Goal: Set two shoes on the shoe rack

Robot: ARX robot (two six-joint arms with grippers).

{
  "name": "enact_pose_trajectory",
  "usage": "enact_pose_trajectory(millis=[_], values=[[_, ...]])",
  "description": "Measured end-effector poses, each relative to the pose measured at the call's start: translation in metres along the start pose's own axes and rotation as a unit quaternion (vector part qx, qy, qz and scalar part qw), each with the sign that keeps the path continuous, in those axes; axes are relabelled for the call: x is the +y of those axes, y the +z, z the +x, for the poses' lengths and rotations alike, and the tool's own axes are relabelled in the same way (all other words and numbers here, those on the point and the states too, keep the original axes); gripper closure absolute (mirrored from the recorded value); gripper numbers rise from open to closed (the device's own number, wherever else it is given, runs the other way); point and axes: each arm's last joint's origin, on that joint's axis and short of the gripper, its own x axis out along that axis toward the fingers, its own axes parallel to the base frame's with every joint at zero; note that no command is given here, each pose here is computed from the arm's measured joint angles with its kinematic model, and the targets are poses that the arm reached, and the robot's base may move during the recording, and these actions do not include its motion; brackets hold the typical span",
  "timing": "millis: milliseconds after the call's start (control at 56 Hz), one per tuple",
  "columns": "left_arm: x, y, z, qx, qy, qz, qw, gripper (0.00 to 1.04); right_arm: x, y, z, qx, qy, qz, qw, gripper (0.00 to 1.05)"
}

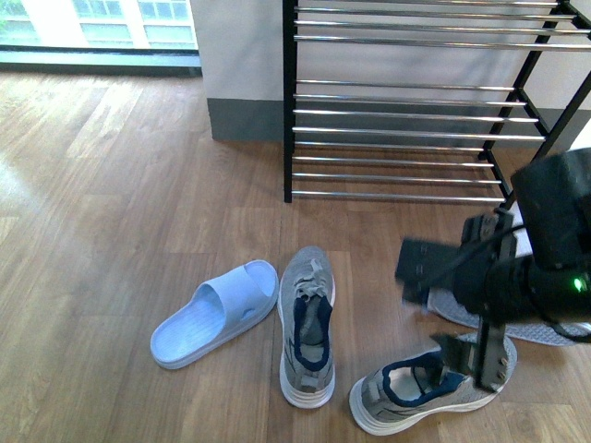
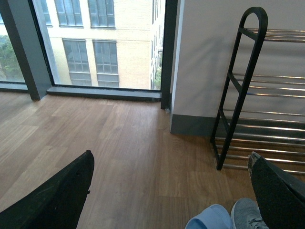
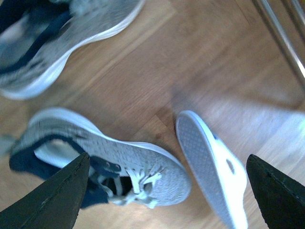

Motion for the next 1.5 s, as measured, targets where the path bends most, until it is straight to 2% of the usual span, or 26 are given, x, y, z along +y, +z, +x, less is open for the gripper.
enact_pose_trajectory(millis=[36,71,107,143,179,232,250,322,393,429,482,661,804,894,929,1001,1358,1501], values=[[0.000,0.000,0.000,0.000,0.000,0.000,1.000,0.09,-0.004,0.008,0.003,0.016,-0.016,0.095,0.995,0.09],[0.000,0.000,0.000,0.000,0.000,0.000,1.000,0.09,-0.007,0.011,0.006,0.026,-0.030,0.158,0.987,0.09],[0.000,0.000,0.000,0.000,0.000,0.000,1.000,0.09,-0.010,0.015,0.009,0.038,-0.052,0.249,0.966,0.09],[0.000,0.000,0.000,0.000,0.000,0.000,1.000,0.09,-0.011,0.018,0.010,0.056,-0.075,0.334,0.938,0.09],[0.000,0.000,0.000,0.000,0.000,0.000,1.000,0.09,-0.005,0.013,0.009,0.080,-0.102,0.441,0.888,0.09],[0.000,0.000,0.000,0.000,0.000,0.000,1.000,0.09,0.004,0.007,0.008,0.109,-0.123,0.528,0.833,0.09],[0.000,0.000,0.000,0.000,0.000,0.000,1.000,0.09,0.008,0.005,0.008,0.122,-0.129,0.568,0.804,0.09],[0.000,0.000,0.000,0.000,0.000,0.000,1.000,0.09,0.018,-0.003,0.010,0.162,-0.148,0.647,0.730,0.09],[0.000,0.000,0.000,0.000,0.000,0.000,1.000,0.09,0.020,-0.003,0.014,0.183,-0.147,0.695,0.679,0.09],[0.000,0.000,0.000,0.000,0.000,0.000,1.000,0.09,0.020,-0.002,0.016,0.187,-0.143,0.710,0.663,0.09],[0.000,0.000,0.000,0.000,0.000,0.000,1.000,0.09,0.019,0.000,0.017,0.187,-0.138,0.721,0.653,0.09],[0.000,0.000,0.000,0.000,0.000,0.000,1.000,0.09,0.019,0.000,0.019,0.179,-0.107,0.735,0.645,0.09],[0.000,0.000,0.000,0.000,0.000,0.000,1.000,0.09,0.024,-0.009,0.019,0.188,-0.085,0.723,0.659,0.09],[0.000,0.000,0.000,0.000,0.000,0.000,1.000,0.09,0.025,-0.011,0.019,0.187,-0.070,0.708,0.677,0.09],[0.000,0.000,0.000,0.000,0.000,0.000,1.000,0.09,0.025,-0.010,0.020,0.184,-0.051,0.698,0.690,0.09],[0.000,0.000,0.000,0.000,0.000,0.000,1.000,0.09,0.025,-0.010,0.020,0.182,-0.049,0.668,0.720,0.09],[0.000,0.000,0.000,0.000,0.000,0.000,1.000,0.09,0.026,-0.012,0.021,0.150,-0.034,0.635,0.757,0.09],[0.000,0.000,0.000,0.000,0.000,0.000,1.000,0.09,0.026,-0.013,0.022,0.115,-0.022,0.610,0.784,0.09]])
